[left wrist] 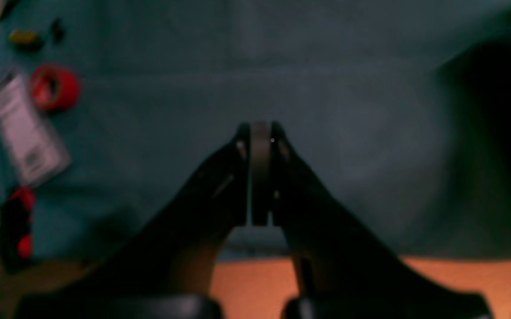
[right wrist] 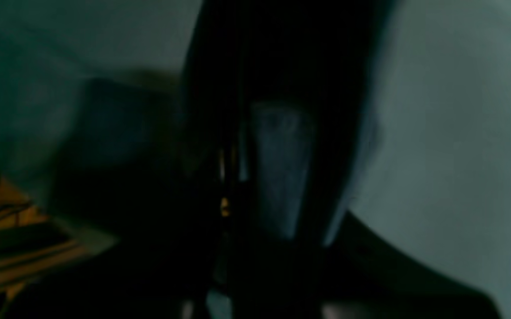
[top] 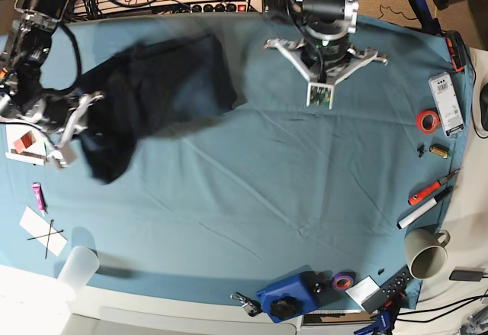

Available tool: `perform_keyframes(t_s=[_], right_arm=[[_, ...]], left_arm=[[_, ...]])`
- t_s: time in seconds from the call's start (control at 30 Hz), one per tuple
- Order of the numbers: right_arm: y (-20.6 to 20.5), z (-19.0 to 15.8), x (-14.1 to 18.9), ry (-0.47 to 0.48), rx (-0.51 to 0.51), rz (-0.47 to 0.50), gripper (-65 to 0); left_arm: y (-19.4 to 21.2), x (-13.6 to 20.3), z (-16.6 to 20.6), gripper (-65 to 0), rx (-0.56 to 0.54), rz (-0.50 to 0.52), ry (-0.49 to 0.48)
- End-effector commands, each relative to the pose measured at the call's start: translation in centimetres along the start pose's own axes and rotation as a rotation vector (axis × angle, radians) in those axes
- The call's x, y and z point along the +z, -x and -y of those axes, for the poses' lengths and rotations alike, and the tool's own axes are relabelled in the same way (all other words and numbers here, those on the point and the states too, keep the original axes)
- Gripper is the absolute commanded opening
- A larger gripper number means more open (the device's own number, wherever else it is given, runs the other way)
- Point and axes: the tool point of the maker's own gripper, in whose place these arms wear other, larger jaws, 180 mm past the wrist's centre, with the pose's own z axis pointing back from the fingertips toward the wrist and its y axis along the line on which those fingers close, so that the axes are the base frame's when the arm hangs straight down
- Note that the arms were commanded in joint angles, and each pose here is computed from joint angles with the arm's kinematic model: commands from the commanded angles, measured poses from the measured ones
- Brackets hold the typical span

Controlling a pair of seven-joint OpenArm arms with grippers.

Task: Fold the T-shirt properly
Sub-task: 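Grasp the strip end with the right gripper and fold it over the stack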

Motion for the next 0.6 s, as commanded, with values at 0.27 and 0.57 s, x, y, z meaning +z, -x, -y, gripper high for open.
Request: perform_keyframes(t_s=[0.27, 0.57], right_arm=[[-0.5, -5.4, -1.1, -0.120, 0.155, -0.026, -65.0], [1.5, -9.5, -5.4, -0.190, 0.166, -0.095, -65.0]], left_arm=[[0.6, 0.5, -1.0, -65.0, -0.011, 0.008, -0.042], [0.7, 0.5, -1.0, -65.0, -0.011, 0.007, -0.041]])
